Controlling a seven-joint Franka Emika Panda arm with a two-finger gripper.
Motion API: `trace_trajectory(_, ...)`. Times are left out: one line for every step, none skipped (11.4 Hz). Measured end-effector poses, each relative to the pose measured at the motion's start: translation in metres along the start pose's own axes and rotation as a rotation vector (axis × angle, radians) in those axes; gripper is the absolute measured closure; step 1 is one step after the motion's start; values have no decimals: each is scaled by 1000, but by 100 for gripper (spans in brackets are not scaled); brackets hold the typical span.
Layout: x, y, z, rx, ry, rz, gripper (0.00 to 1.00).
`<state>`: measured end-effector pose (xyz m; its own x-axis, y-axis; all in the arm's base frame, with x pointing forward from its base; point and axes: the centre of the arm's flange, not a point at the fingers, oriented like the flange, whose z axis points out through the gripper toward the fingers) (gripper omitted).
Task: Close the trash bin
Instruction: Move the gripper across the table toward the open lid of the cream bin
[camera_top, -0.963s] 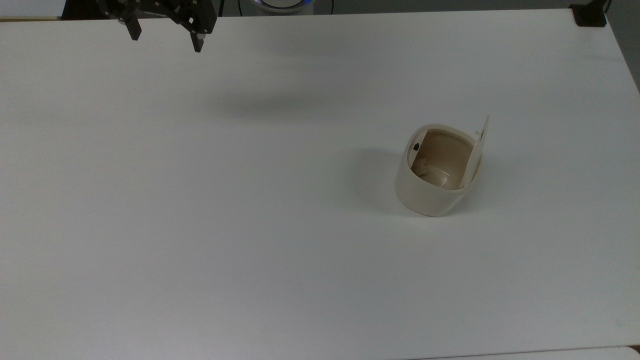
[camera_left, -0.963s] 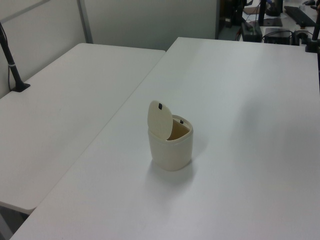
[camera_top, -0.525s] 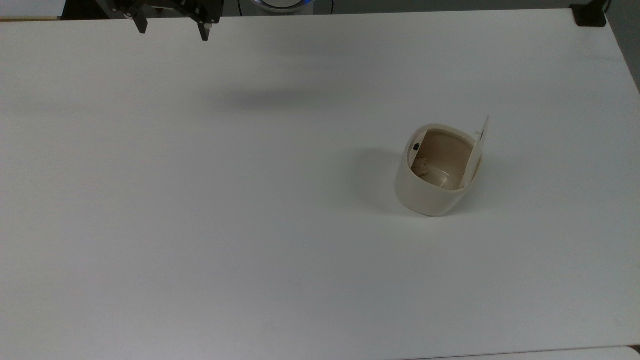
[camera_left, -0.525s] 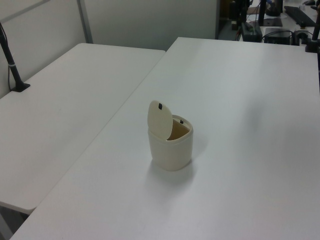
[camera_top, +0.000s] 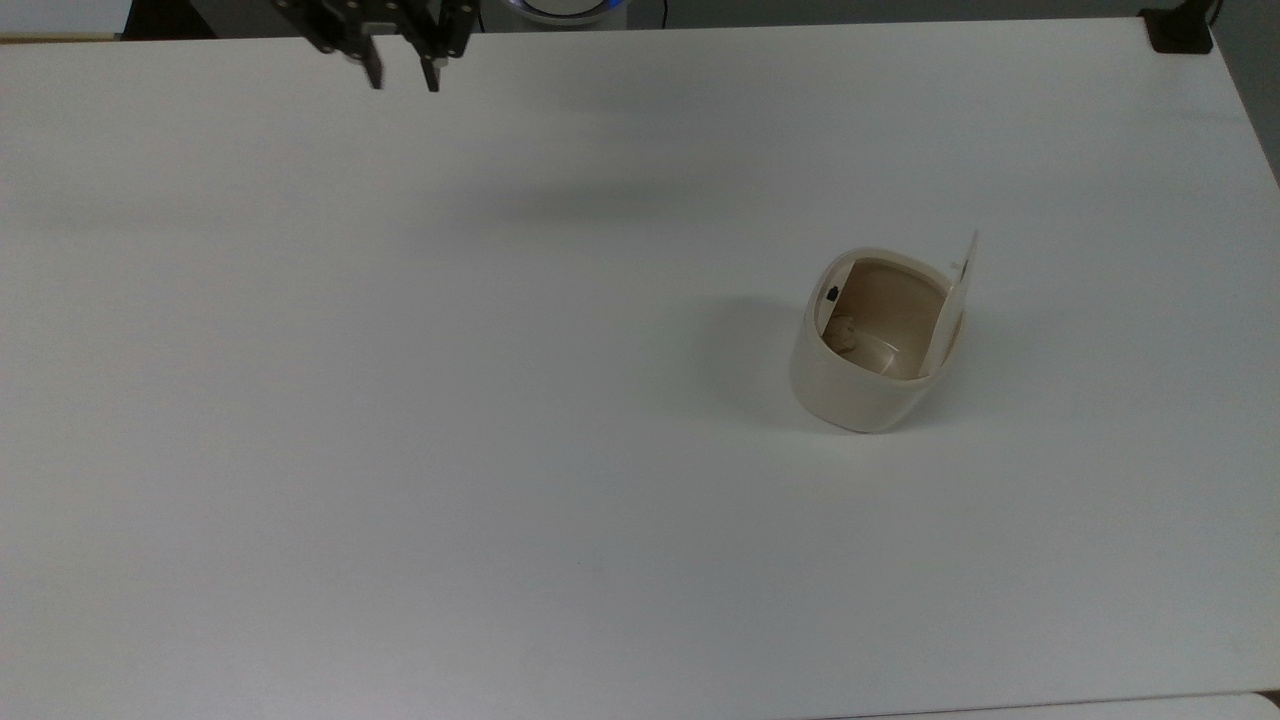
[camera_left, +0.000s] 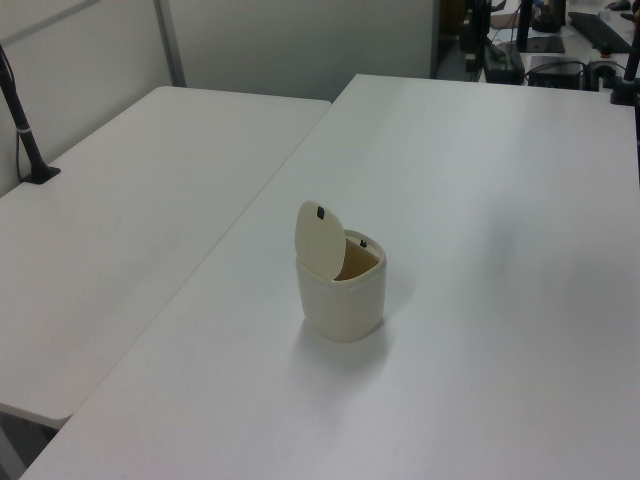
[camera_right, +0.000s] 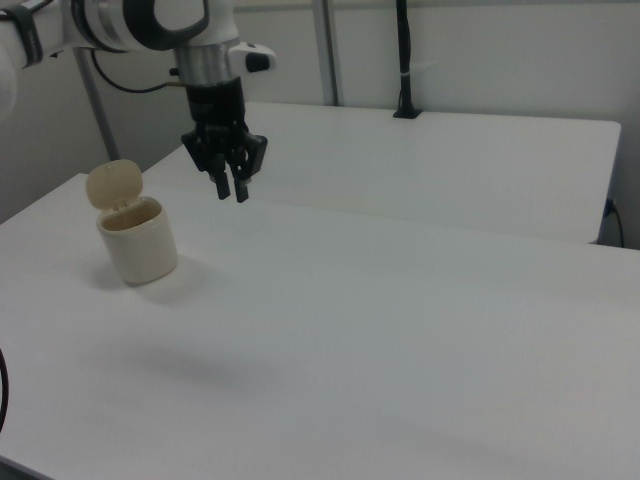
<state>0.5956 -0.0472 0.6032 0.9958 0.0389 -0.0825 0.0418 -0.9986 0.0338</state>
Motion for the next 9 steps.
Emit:
trace_trajectory(2, -13, 2, 0, -5, -32, 66)
trace_trajectory(5, -32, 7, 7, -13, -89, 71)
trace_trajectory(9, -47, 11, 30, -18, -146, 78)
trace_trajectory(11, -55, 15, 55, -19, -203, 81)
trace_trajectory(12, -62, 16, 72, -15, -268, 85)
trace_trajectory(16, -74, 13, 75, 19, -355, 85)
trace_trajectory(18, -86, 10, 69, 44, -412, 85)
trace_trajectory(19, -104, 8, 63, 63, -486, 86)
trace_trajectory(18, -124, 6, 62, 72, -552, 96)
